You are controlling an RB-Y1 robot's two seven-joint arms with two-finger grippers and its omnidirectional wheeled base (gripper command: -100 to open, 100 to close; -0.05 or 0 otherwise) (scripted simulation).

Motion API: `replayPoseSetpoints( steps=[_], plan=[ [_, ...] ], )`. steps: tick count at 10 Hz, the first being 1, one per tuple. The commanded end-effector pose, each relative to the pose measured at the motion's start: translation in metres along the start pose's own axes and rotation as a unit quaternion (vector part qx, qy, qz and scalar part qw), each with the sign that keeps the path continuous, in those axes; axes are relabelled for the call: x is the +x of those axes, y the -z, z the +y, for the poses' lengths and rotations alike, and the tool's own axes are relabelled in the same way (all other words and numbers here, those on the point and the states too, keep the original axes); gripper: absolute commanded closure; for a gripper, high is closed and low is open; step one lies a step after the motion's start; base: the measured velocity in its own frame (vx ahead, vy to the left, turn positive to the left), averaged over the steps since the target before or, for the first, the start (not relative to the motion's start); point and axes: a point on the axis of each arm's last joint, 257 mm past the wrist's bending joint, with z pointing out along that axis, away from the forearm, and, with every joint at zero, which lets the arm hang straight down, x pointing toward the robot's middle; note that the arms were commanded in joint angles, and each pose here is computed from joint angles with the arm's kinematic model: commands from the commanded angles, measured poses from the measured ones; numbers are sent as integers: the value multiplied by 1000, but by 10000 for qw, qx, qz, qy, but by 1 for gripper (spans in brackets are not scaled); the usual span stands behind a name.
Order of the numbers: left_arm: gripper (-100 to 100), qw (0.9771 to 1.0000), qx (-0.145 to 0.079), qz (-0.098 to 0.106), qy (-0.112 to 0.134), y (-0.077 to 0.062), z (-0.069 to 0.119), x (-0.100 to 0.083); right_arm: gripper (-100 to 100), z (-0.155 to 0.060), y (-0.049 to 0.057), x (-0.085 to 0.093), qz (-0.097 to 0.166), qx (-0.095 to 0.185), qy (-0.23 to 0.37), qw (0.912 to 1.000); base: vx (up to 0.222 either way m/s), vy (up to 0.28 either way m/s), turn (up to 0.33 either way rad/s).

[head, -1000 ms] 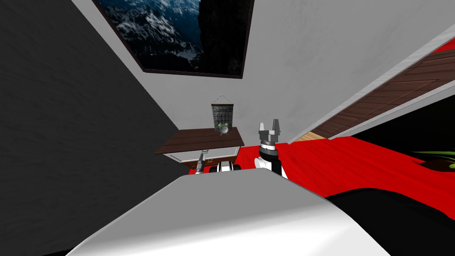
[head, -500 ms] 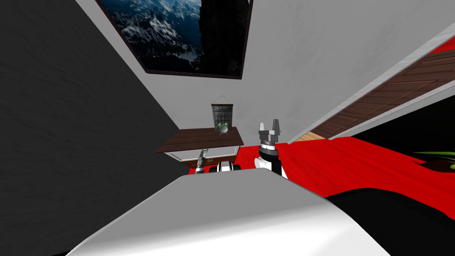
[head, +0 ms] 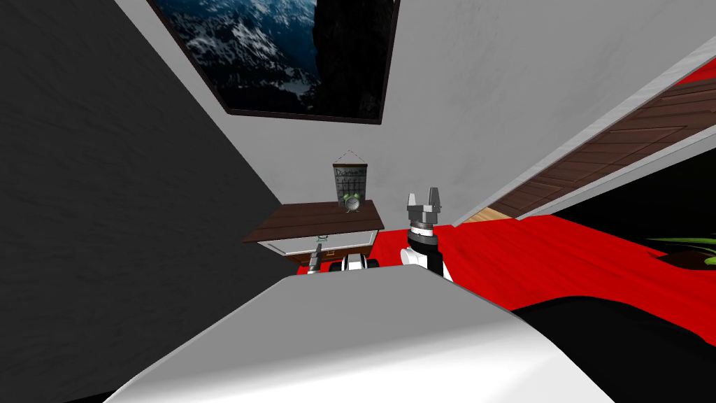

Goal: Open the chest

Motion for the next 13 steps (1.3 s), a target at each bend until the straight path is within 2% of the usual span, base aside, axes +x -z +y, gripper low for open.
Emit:
replayPoseSetpoints(
  steps=[1, 3, 4, 5, 7, 8, 9, 10, 12, 13],
  plan=[
    [-100, 9996, 10, 106, -249, -2, -1, -21, 0, 0, 0, 0, 0, 0, 0, 10000, -10, -6, 4],
    [-100, 9989, 27, 189, -436, -8, -2, -37, 0, 0, 0, 0, 0, 0, -1, 10000, -23, -16, 4],
    [-100, 9987, 54, 208, -462, -18, -5, -40, 0, 0, 0, 0, 0, 0, -1, 10000, -57, -41, 15],
    [-100, 9990, 62, 188, -390, -27, -5, -34, 0, 0, 0, 0, 0, -1, -1, 10000, -77, -66, 20],
    [-100, 9987, 81, 220, -445, -41, -8, -39, 0, 0, 0, 0, 0, -1, -1, 10000, -81, -57, 10],
    [-100, 9993, 75, 179, -310, -50, -8, -27, 0, 0, 0, 0, 0, -1, -1, 10000, -84, -57, 17],
    [-100, 9997, 73, 142, -196, -52, -8, -18, 0, 0, 0, 0, 0, -1, -1, 10000, -64, -43, 10],
    [-100, 9997, 73, 142, -196, -52, -8, -18, 0, 0, 0, 0, 0, -1, -1, 10000, -28, -19, -2],
    [-100, 9999, 68, 63, 47, -56, -9, 2, 0, 0, 0, 0, 0, 0, 0, 10000, -8, -4, 3],
    [-100, 9999, 77, 83, -20, -55, -10, -4, 0, 0, 0, 0, 0, 0, 0, 10000, 0, 0, 0]
  ],
)
